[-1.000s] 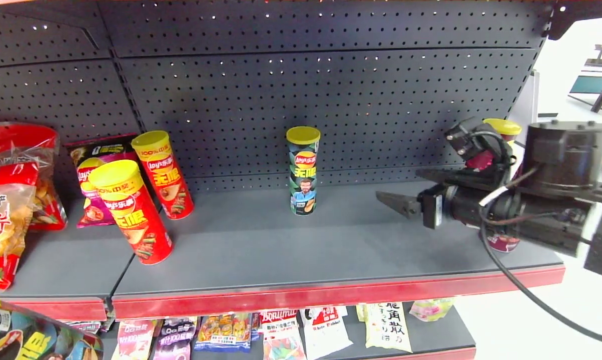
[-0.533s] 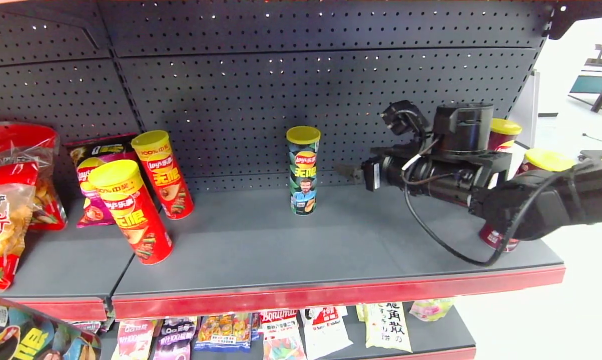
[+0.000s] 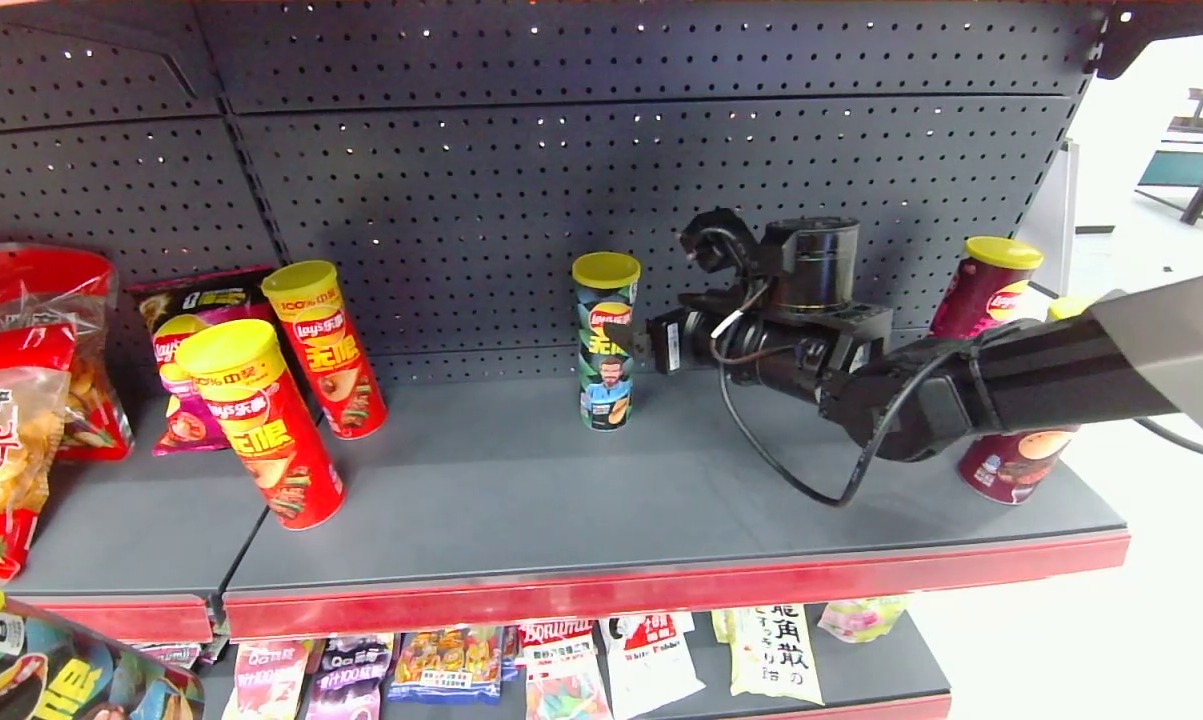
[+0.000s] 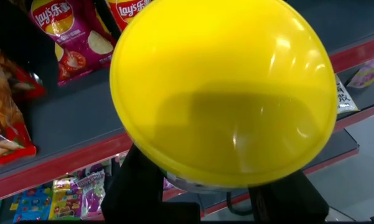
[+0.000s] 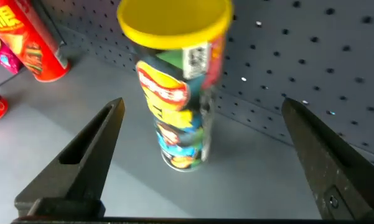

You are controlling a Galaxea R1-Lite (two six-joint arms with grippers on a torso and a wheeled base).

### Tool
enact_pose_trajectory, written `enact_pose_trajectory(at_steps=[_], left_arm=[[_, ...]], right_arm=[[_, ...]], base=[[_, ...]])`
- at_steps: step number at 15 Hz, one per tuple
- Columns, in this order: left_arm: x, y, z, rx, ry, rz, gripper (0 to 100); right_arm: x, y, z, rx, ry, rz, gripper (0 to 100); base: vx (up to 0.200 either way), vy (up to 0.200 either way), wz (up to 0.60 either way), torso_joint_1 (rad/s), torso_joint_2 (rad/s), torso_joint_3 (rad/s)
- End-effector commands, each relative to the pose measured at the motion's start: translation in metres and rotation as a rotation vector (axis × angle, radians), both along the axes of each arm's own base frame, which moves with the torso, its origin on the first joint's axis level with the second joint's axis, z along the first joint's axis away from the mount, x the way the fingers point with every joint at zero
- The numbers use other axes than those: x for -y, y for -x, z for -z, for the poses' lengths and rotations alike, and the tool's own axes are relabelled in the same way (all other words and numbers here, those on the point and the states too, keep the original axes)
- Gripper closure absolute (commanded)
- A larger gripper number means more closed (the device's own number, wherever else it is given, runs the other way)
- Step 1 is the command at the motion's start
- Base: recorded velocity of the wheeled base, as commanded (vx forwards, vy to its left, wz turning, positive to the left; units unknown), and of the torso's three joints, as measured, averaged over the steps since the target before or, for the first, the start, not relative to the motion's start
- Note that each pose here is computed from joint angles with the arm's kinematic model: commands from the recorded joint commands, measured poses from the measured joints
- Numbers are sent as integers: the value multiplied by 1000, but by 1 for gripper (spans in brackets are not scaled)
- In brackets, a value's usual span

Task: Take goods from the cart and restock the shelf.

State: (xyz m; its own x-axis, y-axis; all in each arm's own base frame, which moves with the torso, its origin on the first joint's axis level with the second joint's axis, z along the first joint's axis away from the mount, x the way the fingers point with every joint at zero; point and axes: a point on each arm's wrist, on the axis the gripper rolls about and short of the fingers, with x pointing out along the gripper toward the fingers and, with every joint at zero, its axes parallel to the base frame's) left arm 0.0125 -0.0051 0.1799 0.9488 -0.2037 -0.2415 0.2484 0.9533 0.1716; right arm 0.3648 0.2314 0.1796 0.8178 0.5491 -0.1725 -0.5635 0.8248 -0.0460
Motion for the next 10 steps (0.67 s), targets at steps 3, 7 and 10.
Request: enact_pose_trajectory(at_steps=[3, 7, 10], left_arm=[[0, 0, -1, 3, 0, -1, 100], [0, 0, -1, 3, 0, -1, 100], [0, 0, -1, 3, -2, -2, 100]], right_arm=[[-16, -2, 4, 1, -6, -16, 0], [-27, -12, 5, 20, -14, 18, 0], [-34, -14, 9, 23, -14, 30, 0]], base=[[0, 0, 0, 0, 0, 0], [0, 0, 0, 0, 0, 0], [0, 0, 0, 0, 0, 0]])
